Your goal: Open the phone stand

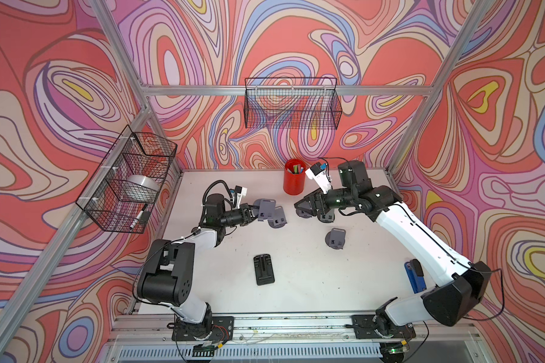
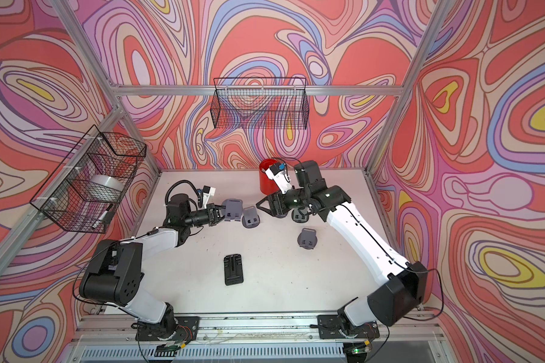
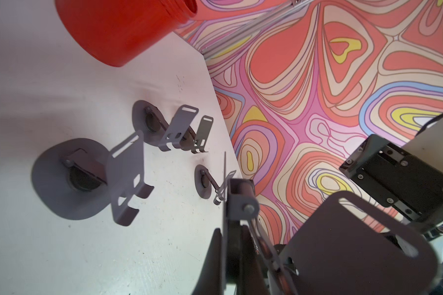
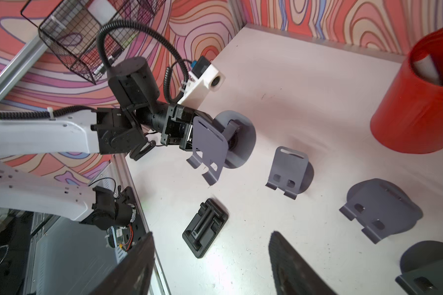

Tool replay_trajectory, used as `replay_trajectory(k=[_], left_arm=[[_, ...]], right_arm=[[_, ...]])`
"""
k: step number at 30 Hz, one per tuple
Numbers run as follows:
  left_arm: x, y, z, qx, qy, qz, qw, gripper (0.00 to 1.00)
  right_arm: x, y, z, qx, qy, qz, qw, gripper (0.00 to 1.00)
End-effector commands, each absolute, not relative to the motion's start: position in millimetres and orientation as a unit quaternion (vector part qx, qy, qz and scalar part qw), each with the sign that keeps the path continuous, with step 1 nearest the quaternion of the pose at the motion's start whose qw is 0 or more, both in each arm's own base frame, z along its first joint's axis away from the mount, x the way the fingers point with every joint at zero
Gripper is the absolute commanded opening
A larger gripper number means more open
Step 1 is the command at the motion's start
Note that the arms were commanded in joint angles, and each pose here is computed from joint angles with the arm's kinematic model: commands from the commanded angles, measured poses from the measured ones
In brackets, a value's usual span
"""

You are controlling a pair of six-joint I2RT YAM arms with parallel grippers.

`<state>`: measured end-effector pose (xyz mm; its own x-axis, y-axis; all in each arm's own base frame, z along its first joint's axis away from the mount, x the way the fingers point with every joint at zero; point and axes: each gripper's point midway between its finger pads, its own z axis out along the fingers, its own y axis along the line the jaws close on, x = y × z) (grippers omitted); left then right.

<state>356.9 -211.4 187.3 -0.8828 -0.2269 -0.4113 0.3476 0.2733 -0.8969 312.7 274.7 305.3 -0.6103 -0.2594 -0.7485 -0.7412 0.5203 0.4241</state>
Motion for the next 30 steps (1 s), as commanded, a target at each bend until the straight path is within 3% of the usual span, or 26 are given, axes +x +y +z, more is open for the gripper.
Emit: replay_trajectory(k=[1,10,15,18,22,30], left_arm=[[326.4,-242.3,211.5,0.118,0.758,-0.607,0.207,0.00],[314.6,-279.0,237.7,0.157,0.738,-0.626,0.197,0.00],[309.6,-289.7,242.4,0.171,0.738,-0.626,0.187,0.00],[307.7,-293.1,243.3,0.175,0.737,-0.628,0.178,0.00],[306.3,-295.2,244.0,0.179,0.737,-0.629,0.170,0.00],[296.2,-295.9,238.4,0.189,0.746,-0.621,0.150,0.00]], right_arm=[[302.1,282.8,312.3,-0.344,0.790,0.409,0.302,0.73],[281.5,288.6,313.0,-0.379,0.771,0.428,0.281,0.73],[268.7,293.5,306.9,-0.401,0.773,0.416,0.264,0.66],[259.6,300.2,300.4,-0.419,0.776,0.400,0.250,0.54],[257.6,306.3,288.6,-0.429,0.788,0.375,0.233,0.31],[263.8,312.1,276.6,-0.443,0.807,0.316,0.229,0.04]])
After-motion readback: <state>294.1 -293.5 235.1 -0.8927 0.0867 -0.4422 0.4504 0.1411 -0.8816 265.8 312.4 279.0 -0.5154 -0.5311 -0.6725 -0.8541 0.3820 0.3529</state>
